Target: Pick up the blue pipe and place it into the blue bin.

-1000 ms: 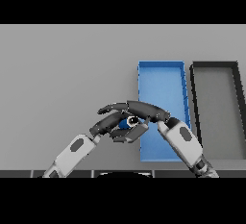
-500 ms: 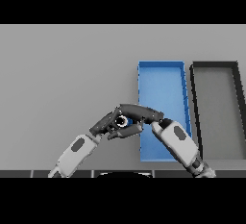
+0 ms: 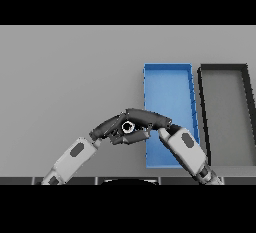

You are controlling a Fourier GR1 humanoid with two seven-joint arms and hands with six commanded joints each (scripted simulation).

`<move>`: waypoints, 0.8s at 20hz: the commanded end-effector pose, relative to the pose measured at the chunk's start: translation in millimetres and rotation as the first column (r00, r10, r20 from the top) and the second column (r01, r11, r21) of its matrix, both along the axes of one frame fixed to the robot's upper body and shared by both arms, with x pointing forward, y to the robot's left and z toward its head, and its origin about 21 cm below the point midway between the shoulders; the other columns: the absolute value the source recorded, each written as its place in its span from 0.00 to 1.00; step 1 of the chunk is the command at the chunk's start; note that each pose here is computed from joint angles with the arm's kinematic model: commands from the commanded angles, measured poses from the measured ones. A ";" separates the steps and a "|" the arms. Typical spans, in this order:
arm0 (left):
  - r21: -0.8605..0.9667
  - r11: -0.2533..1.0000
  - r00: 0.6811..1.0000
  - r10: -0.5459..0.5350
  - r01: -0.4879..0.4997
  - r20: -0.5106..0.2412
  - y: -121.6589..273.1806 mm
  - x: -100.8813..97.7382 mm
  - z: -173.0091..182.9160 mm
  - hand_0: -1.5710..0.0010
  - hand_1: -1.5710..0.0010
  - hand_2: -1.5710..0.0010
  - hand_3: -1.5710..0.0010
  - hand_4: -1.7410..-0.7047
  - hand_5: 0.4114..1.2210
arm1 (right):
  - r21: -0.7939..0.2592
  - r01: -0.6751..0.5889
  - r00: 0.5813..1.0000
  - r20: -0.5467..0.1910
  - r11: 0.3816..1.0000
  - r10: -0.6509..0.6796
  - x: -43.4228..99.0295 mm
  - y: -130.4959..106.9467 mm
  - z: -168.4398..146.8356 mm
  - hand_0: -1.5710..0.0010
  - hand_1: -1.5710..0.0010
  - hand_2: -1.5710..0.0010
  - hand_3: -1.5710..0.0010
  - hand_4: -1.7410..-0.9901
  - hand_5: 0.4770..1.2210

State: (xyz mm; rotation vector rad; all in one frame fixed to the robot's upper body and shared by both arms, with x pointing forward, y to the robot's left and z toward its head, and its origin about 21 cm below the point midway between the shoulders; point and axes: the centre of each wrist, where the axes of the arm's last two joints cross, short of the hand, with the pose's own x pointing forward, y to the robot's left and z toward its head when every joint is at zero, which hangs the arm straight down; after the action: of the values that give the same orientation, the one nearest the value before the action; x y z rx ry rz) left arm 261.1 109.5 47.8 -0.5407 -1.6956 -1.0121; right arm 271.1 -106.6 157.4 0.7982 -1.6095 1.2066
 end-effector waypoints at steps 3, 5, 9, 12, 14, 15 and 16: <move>0.017 1.000 0.999 -0.011 0.011 0.032 2.3 -1.3 -3.1 0.81 0.82 0.84 0.82 0.68 0.75 | -0.006 -0.009 1.000 -0.005 1.000 0.009 -2.2 3.8 3.6 0.01 0.01 0.00 0.01 0.33 0.99; 0.084 0.996 0.999 0.042 -0.042 0.004 2.6 1.4 -2.7 0.88 0.88 0.90 0.89 0.75 0.54 | 0.053 -0.028 1.000 0.014 0.998 0.027 -2.2 3.2 4.9 0.00 0.00 0.00 0.00 0.33 0.99; 0.115 0.991 0.997 0.076 -0.072 -0.026 3.8 1.2 -4.8 0.95 0.95 0.96 0.95 0.82 0.31 | 0.045 -0.009 1.000 0.030 0.999 0.008 1.1 5.9 5.1 0.00 0.00 0.00 0.00 0.33 1.00; 0.097 0.993 0.996 0.076 -0.070 -0.054 3.5 2.8 -3.5 0.97 0.98 0.98 0.98 0.82 0.23 | 0.057 -0.017 1.000 0.024 0.998 0.015 2.1 7.8 4.9 0.00 0.00 0.00 0.00 0.33 1.00; 0.103 0.992 0.994 0.078 -0.070 -0.073 0.9 4.1 -5.6 0.98 0.98 0.99 0.98 0.82 0.20 | 0.071 -0.020 1.000 0.013 0.997 0.019 3.0 6.0 5.0 0.00 0.00 0.00 0.00 0.34 1.00; 0.096 0.993 0.995 0.076 -0.069 -0.072 3.5 0.9 -7.3 0.99 0.99 0.99 0.99 0.81 0.19 | 0.082 -0.021 1.000 0.010 0.996 0.020 0.3 6.1 4.9 0.00 0.00 0.00 0.00 0.34 1.00; 0.102 0.992 0.993 0.088 -0.080 -0.073 1.9 0.0 -4.7 0.99 0.99 0.99 0.99 0.82 0.19 | 0.074 0.000 1.000 -0.004 0.997 0.000 1.6 6.9 8.7 0.00 0.00 0.00 0.00 0.34 1.00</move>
State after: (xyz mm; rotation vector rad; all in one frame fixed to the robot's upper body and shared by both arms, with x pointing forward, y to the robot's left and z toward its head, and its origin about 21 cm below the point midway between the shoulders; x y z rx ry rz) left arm 261.1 111.3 43.1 -0.4345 -1.5783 -0.9958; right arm 272.8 -99.6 166.2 0.8455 -1.6583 1.1525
